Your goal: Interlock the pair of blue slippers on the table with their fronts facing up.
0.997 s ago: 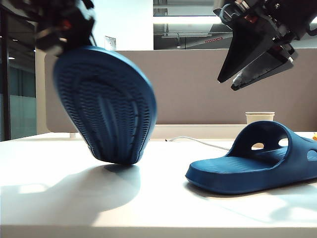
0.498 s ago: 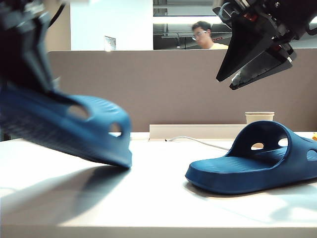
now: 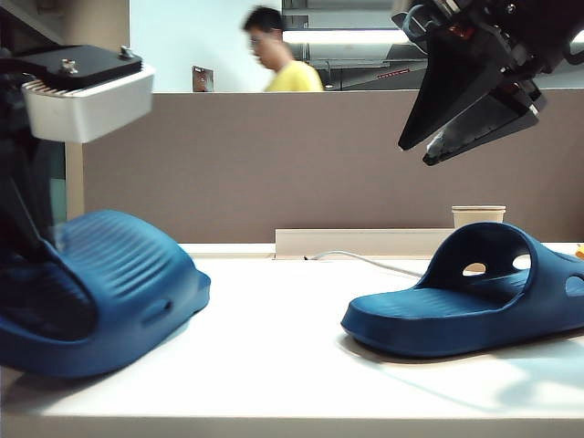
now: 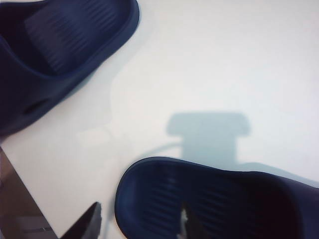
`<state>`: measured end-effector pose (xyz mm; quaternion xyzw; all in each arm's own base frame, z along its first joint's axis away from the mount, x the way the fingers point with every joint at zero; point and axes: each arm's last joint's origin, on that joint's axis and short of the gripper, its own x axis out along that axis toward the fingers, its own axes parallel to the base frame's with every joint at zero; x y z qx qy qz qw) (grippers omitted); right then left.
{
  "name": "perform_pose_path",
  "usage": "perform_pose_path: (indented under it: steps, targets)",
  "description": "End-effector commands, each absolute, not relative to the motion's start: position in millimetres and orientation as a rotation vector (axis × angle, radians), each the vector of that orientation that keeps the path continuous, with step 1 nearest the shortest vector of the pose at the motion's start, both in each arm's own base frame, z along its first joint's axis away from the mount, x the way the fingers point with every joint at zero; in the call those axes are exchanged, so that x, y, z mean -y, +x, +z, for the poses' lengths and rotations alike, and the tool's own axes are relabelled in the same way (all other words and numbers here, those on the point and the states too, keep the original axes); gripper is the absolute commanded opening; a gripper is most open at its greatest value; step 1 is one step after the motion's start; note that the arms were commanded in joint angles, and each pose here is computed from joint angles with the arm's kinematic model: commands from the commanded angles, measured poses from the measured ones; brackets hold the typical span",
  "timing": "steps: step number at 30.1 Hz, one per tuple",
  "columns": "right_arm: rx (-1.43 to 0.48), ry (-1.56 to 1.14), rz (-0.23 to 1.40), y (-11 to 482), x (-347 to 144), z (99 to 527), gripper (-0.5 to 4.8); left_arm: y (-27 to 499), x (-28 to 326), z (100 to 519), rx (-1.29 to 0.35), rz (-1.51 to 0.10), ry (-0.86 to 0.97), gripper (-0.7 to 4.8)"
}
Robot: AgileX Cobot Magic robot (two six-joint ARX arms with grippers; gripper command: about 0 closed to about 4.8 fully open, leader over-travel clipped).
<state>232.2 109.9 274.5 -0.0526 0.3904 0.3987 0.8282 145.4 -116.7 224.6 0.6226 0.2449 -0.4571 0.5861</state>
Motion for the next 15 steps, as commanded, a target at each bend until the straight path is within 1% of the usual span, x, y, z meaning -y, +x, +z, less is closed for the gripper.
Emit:
perform_pose_path:
  steps: [1, 9, 12, 15]
  targets:
    - [-0.822, -0.114, 0.853, 231, -110, 277, 2.00, 150, 122, 221, -0.534, -1.118, 1.464, -0.06]
    - [-0.826, -0.118, 0.852, 231, -110, 276, 2.00, 151, 123, 218, -0.478, -1.185, 1.569, -0.06]
    - [-0.826, -0.117, 0.852, 231, -110, 276, 1.98, 156, 122, 220, -0.481, -1.132, 1.565, -0.06]
    - [-0.826, -0.117, 0.852, 231, -110, 276, 1.98, 163, 117, 221, -0.497, -1.064, 1.499, -0.06]
